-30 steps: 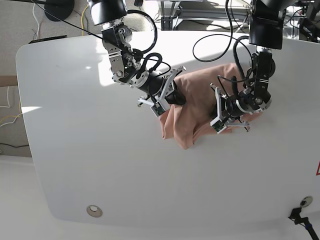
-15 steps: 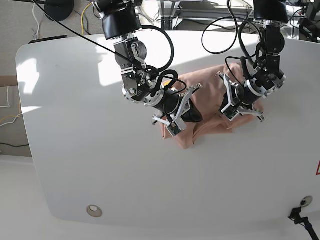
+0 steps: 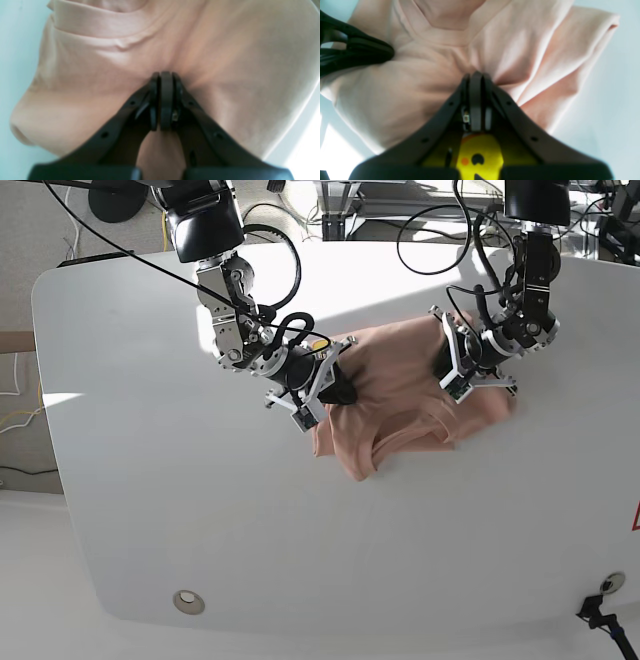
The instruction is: Fold the T-shirt properly
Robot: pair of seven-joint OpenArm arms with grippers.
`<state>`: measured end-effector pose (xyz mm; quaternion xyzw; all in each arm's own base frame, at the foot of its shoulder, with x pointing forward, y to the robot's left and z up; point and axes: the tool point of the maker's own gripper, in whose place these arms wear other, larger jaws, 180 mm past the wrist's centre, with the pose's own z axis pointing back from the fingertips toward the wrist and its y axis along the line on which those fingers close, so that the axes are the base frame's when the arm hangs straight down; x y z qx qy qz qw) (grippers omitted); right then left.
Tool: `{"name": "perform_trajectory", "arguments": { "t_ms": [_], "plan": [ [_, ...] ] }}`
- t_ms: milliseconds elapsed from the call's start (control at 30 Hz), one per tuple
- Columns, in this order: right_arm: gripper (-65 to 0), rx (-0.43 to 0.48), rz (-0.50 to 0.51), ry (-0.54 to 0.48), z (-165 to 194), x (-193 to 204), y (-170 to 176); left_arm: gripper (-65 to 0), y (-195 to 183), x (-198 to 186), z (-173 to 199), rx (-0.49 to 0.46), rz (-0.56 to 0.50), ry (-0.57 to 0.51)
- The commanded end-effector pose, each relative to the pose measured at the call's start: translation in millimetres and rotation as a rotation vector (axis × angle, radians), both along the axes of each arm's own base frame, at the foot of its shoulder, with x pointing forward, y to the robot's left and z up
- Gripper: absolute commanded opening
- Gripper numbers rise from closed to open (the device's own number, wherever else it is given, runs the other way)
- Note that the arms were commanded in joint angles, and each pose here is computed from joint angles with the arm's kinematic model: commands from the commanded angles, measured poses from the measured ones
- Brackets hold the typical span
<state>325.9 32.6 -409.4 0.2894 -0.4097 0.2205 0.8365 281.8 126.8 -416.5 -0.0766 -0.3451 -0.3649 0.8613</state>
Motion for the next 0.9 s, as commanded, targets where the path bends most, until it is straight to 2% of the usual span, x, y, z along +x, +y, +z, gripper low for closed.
{"name": "perform_trajectory", "arguments": {
  "t_ms": [0, 133, 333, 400, 533, 667, 767, 867],
  "plan": [
    [-65.0, 0.007, -0.006, -0.037, 11.1, 8.9, -3.4, -65.0, -3.0, 0.4, 2.0, 0.013, -0.021, 0.000],
    [-65.0, 0.006, -0.004, -0.059, 18.3, 11.0, -4.6, -65.0, -17.5, 2.1, 13.1, -0.020, -0.024, -0.034],
    [-65.0, 0.035, -0.020, -0.243, 84.3, 22.1, -0.7, -65.0, 0.3, 21.2, 50.9, -0.013, 0.029, -0.155],
    [-65.0, -0.013, -0.077, -0.284, 93.1, 29.6, -19.5, -65.0, 4.3, 28.8, 67.8, -0.046, 0.055, -0.222],
    [-65.0, -0.100, -0.175, -0.352, 91.1, 23.3, -49.4, -65.0, 15.4, 31.2, 93.9, -0.206, 0.179, -0.375],
    [-65.0, -0.115, -0.366, -0.405, 82.5, 9.6, -103.7, -65.0, 25.2, 24.7, 115.0, -0.344, 0.299, -0.539],
    [-65.0, -0.107, -0.465, -0.397, 69.3, -15.7, -128.9, -65.0, 39.3, 12.4, 116.8, -0.359, 0.391, -0.608],
    [-65.0, -0.127, -0.521, -0.370, 64.8, -46.7, -150.3, -65.0, 46.5, -8.9, 113.2, -0.350, 0.435, -0.625]
  ]
}}
